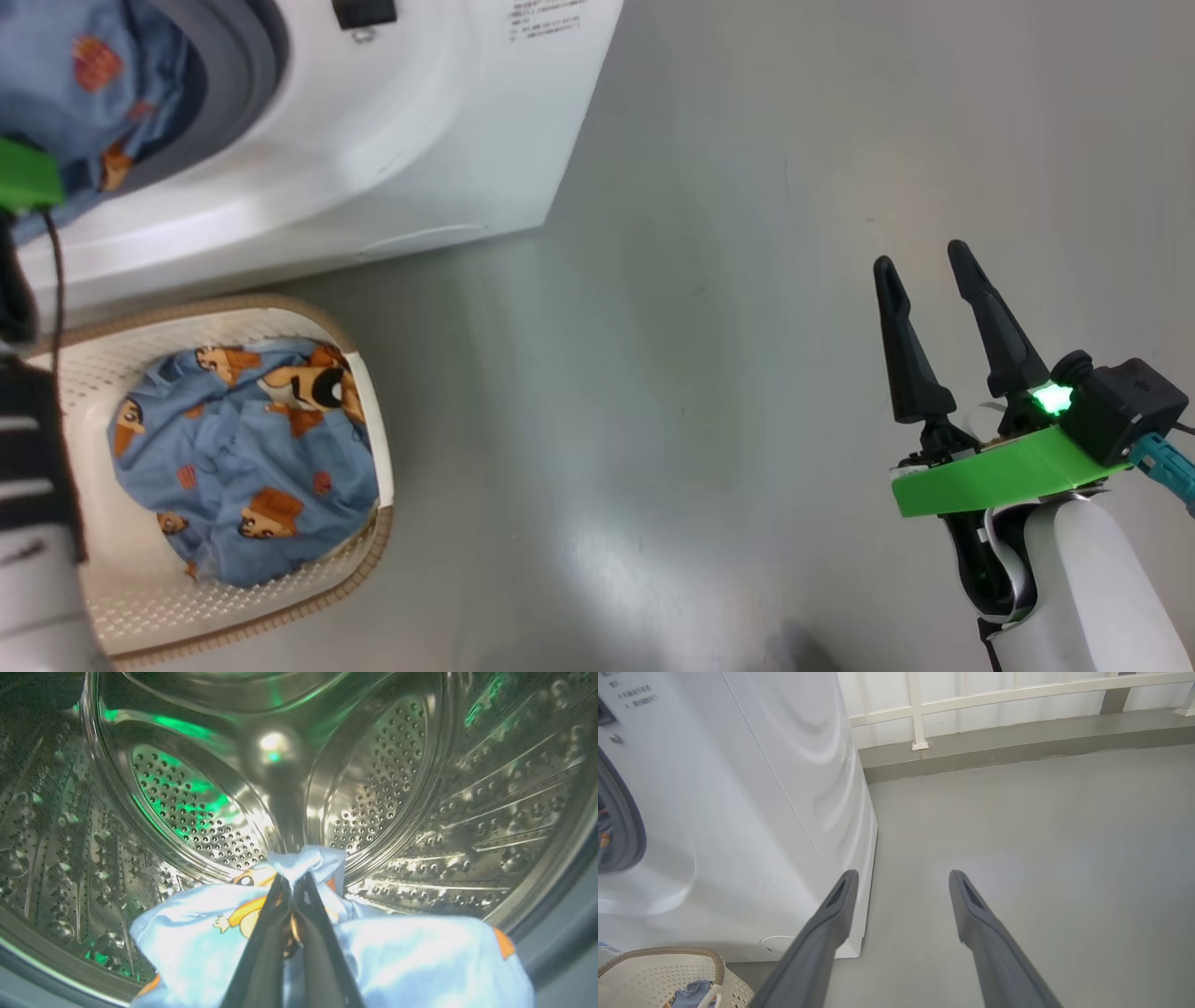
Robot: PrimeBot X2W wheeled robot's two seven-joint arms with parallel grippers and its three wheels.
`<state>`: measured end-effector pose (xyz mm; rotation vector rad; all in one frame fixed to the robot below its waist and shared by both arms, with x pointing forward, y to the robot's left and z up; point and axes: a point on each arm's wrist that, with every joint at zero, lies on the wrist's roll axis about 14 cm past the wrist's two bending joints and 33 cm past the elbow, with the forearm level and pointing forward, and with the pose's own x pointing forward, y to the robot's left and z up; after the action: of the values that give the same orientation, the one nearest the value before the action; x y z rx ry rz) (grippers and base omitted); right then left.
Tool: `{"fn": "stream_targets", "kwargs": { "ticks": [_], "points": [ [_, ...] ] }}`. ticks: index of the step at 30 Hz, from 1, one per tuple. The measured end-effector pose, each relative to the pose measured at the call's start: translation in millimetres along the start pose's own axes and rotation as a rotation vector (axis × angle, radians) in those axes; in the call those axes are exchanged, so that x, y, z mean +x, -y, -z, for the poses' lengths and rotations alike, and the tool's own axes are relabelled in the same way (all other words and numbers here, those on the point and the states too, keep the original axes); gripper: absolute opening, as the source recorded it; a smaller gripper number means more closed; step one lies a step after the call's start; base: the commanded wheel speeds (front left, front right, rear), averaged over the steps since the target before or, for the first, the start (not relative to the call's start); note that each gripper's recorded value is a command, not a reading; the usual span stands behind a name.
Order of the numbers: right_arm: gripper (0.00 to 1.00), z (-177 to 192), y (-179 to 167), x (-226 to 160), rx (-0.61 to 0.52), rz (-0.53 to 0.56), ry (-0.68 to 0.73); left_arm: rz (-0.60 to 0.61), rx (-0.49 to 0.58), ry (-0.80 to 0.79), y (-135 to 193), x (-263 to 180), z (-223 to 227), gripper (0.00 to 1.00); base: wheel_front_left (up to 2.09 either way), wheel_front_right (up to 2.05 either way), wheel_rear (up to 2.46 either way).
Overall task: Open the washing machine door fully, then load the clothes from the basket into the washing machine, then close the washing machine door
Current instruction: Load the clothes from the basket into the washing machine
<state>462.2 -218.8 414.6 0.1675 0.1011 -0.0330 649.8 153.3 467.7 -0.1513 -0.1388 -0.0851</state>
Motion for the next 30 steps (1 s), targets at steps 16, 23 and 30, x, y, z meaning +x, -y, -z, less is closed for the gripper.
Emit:
{"fn": "stream_targets", "kwargs": {
  "ticks": [16,23,30],
  "points": [
    [1.00,43.4,-0.1,14.1,0.056,0.019,-0.083,0.023,-0.036,-0.351,-10.2,57.0,69.9,0.00,0.00,0.00,0.00],
    [1.00,62.1,-3.2,18.3,0.076,0.014,-0.122,0.026,-0.029,-0.434,-21.5,70.2,81.3,0.00,0.00,0.00,0.00],
    [1.00,67.4,-3.4,27.3,0.078,0.010,-0.123,0.051,-0.001,-0.342,-17.8,86.8,74.5,0.00,0.00,0.00,0.00]
  ]
}}
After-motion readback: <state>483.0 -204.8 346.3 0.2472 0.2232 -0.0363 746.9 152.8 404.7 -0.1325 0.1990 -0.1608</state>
